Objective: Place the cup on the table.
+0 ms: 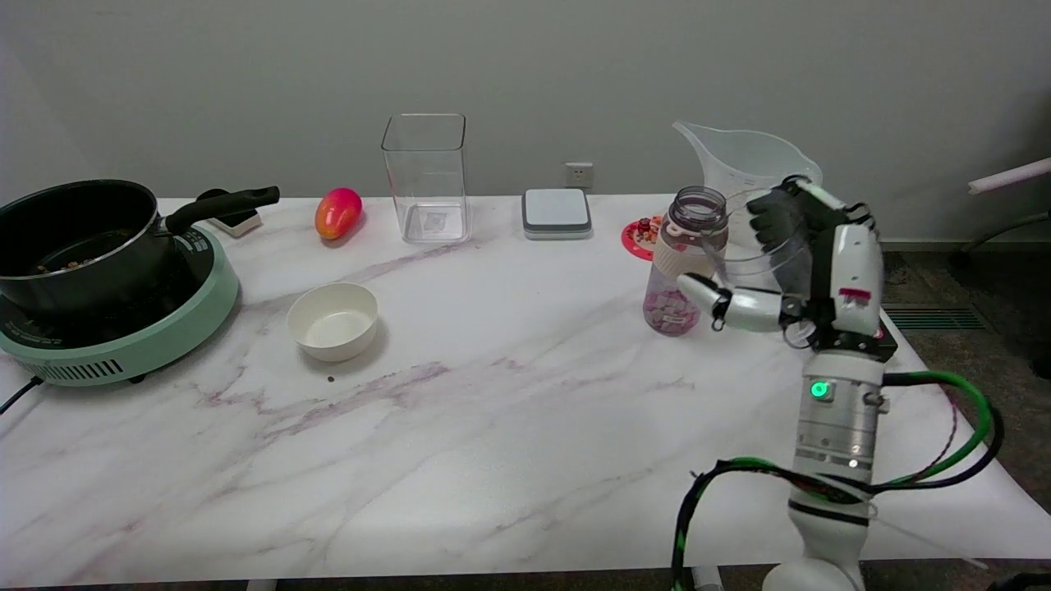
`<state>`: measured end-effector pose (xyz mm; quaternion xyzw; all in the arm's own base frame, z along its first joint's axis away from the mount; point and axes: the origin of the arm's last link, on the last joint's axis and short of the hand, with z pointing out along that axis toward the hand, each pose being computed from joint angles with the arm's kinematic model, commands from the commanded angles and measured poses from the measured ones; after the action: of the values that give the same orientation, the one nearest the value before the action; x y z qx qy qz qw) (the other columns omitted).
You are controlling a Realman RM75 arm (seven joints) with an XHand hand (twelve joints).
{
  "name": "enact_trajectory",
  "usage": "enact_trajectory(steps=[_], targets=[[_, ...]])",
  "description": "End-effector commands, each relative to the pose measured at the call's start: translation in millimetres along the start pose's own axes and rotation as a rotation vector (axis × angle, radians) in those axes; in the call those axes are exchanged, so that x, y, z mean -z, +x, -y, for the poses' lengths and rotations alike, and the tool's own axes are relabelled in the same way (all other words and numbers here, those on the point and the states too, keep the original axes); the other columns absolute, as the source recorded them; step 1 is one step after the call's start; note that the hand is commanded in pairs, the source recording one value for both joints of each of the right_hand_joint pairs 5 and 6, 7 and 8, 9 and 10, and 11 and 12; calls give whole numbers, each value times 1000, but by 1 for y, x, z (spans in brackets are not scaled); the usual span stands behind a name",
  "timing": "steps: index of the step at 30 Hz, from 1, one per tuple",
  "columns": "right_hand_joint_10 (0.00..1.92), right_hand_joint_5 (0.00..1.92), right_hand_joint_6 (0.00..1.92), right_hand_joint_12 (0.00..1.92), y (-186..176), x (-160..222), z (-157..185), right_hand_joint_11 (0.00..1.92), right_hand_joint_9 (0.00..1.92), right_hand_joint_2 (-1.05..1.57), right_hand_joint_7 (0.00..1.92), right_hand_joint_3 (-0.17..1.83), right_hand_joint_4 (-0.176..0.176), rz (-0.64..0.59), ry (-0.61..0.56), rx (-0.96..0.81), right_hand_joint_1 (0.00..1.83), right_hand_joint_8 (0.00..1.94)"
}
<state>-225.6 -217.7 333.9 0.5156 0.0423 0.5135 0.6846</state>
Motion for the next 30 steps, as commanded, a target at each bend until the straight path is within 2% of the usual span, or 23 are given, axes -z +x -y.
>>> enact_trajectory(steps=[1,11,15,22,26,30], targets=[[1540,1496,1496,1308,-65,70,24,1308,1540,1352,1590,472,0,179,-140,-232,1275,1590],[1524,1519,1519,1298,-108,82,14,1298,1524,1386,1587,422,0,386,-201,-536,1235,1587],[1519,1525,1525,1297,-119,84,13,1297,1519,1396,1587,399,0,458,-198,-567,1226,1587],[1468,1446,1446,1265,-138,80,-10,1265,1468,1243,1535,494,0,539,-343,-818,1287,1535],[1446,1383,1383,1246,-153,60,-13,1246,1446,1138,1498,576,0,597,-325,-876,1324,1498],[1418,1340,1340,1225,-164,31,-8,1225,1418,1003,1460,669,0,635,-238,-913,1365,1460]])
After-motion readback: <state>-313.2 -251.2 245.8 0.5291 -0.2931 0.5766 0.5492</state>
